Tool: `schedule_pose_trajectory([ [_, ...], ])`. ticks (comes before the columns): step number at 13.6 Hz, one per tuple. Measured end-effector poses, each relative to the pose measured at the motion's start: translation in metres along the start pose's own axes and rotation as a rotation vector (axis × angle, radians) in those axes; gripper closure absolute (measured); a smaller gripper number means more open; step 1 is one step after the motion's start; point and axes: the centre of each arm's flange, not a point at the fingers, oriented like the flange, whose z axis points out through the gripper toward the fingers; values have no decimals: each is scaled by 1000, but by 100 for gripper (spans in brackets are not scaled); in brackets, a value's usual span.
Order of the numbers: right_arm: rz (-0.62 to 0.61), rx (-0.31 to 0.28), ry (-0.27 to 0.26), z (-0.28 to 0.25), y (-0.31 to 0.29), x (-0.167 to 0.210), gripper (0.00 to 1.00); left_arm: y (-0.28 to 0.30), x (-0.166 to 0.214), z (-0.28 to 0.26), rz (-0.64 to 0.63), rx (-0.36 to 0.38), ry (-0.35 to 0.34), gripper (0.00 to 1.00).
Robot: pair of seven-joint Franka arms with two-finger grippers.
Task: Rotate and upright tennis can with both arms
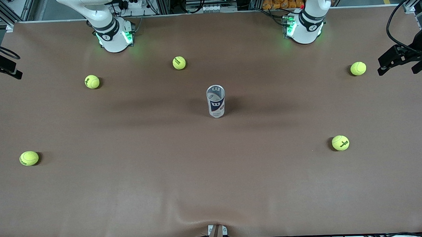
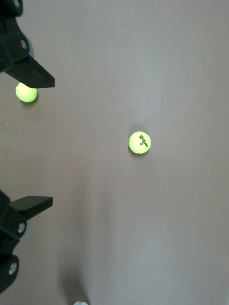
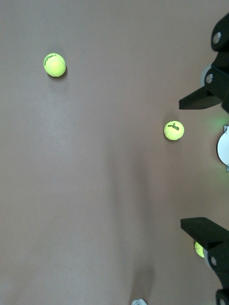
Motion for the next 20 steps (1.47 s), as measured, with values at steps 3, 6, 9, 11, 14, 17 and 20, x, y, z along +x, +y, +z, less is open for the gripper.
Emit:
schedule_pose_trajectory([
  [3,2,-25,0,0,2,0,0,0,0,0,0,0,-1,0],
  [6,2,-28,0,0,1,0,0,0,0,0,0,0,-1,0],
  [9,0,-28,0,0,0,0,0,0,0,0,0,0,-1,0],
  [11,0,-28,0,0,0,0,0,0,-1,1,0,0,-13,0],
  [14,0,-28,0,0,0,0,0,0,-5,4,0,1,-43,0],
  [17,-1,-28,0,0,0,0,0,0,-6,5,0,1,-51,0],
  [20,-1,-28,0,0,0,0,0,-1,-6,5,-2,1,-52,0],
])
